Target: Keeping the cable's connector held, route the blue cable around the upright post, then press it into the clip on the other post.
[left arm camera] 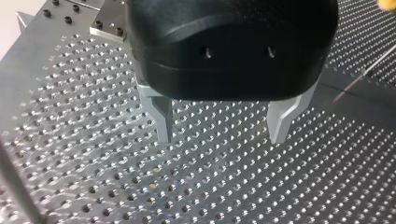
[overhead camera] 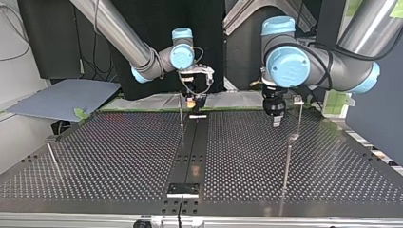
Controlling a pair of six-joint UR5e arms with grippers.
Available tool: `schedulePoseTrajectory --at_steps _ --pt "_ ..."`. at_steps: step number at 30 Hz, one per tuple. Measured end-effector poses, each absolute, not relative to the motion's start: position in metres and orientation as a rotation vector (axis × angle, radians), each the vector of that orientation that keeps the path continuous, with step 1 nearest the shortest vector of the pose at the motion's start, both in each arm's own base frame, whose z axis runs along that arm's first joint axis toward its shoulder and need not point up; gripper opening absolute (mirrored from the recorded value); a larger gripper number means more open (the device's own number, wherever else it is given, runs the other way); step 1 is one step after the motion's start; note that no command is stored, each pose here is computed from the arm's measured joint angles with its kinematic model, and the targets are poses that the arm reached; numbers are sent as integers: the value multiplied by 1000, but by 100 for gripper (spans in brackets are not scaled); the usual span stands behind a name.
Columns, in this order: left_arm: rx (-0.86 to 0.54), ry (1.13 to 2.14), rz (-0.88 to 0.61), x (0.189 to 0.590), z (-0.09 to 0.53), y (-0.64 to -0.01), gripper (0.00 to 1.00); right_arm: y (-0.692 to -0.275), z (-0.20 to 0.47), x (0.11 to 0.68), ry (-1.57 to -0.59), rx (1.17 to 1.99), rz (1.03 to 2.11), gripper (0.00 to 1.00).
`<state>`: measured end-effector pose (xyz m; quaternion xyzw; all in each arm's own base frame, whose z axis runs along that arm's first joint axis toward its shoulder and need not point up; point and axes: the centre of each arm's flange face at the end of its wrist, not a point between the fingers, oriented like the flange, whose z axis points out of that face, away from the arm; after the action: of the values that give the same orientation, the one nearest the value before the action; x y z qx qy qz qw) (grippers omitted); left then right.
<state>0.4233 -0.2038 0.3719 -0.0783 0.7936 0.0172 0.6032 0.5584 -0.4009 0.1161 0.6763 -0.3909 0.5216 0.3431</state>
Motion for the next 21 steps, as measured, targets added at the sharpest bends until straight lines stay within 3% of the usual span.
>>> schedulePoseTrajectory --at_steps 11,21 --pt "-255 1649 -4 413 427 -186 100 -401 168 561 -992 1706 1433 0" --pt "-249 1656 75 396 452 -169 100 -400 169 562 -981 1719 1449 0"
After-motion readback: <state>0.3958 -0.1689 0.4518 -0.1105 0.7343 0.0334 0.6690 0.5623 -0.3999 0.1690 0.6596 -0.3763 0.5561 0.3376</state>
